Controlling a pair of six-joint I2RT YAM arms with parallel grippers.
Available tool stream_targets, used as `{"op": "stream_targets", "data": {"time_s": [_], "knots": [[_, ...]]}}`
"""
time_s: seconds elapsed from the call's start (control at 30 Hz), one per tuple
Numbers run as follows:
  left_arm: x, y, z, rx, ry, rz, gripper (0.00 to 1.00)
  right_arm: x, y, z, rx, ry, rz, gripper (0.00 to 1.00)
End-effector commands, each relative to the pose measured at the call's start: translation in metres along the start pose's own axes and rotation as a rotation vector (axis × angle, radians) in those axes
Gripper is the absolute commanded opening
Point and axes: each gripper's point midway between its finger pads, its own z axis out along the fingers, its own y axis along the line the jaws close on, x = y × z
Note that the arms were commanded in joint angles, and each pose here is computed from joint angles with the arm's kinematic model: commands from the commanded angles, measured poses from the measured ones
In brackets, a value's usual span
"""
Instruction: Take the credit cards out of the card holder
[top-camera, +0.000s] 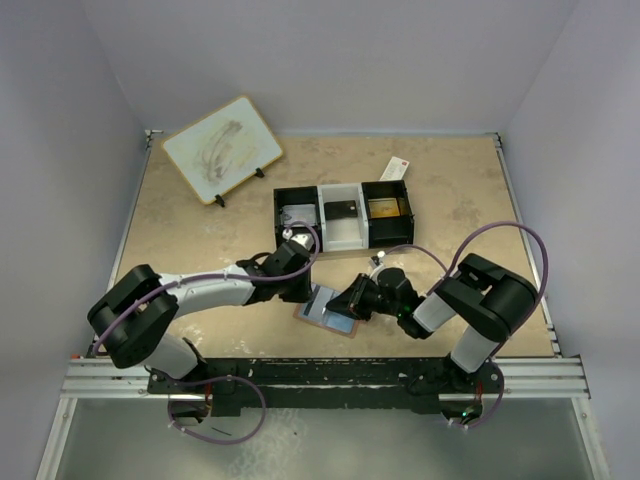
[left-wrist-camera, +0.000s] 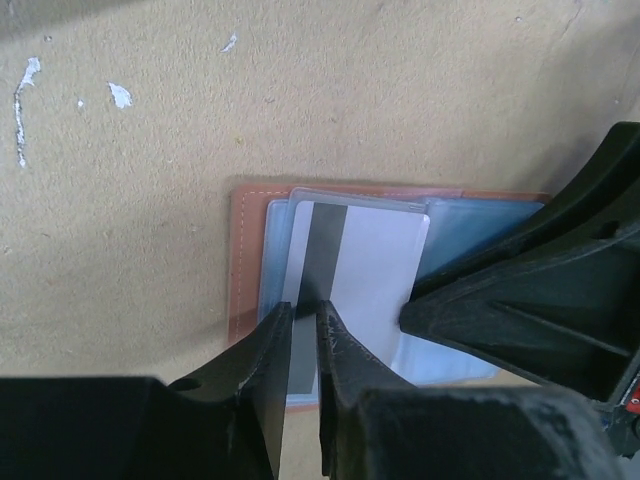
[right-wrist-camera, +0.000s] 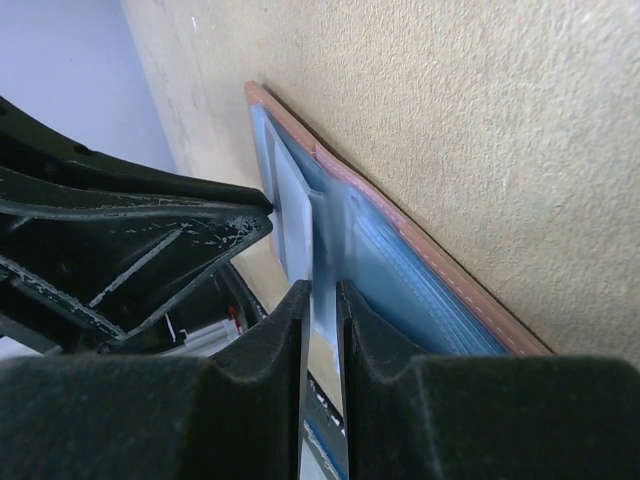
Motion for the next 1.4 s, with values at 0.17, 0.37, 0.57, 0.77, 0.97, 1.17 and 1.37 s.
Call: {"op": "stream_targets", "data": {"time_s": [0.17, 0.37, 0.57, 0.77, 0.97, 1.17, 1.37], "knots": [[0.021, 0.014, 0.004, -0.03, 0.036, -0.027, 0.06, -0.002, 0.001, 0.008, 0.002, 0.01, -0.004, 0.2], [0.025, 0.019, 0.003, -0.048, 0.048, -0.023, 0.03, -0.003, 0.01, 0.01, -0.037, 0.011, -0.018, 0.07], [0.024, 0.027, 0.002, -0.094, 0.037, -0.025, 0.02, -0.002, 0.004, -0.001, -0.026, -0.011, 0.005, 0.0], [0.035, 0.039, 0.008, -0.128, 0.058, -0.027, 0.01, 0.005, 0.006, -0.01, -0.052, 0.036, 0.003, 0.0], [0.041, 0.048, 0.008, -0.155, 0.064, -0.023, 0.01, 0.004, -0.008, -0.014, 0.004, 0.032, 0.009, 0.0], [0.039, 0.05, 0.007, -0.163, 0.048, -0.022, 0.0, 0.003, -0.023, -0.022, 0.084, 0.026, 0.004, 0.0], [0.029, 0.04, 0.003, -0.124, 0.019, -0.016, 0.01, 0.0, -0.025, -0.025, 0.115, 0.009, -0.013, 0.0]]}}
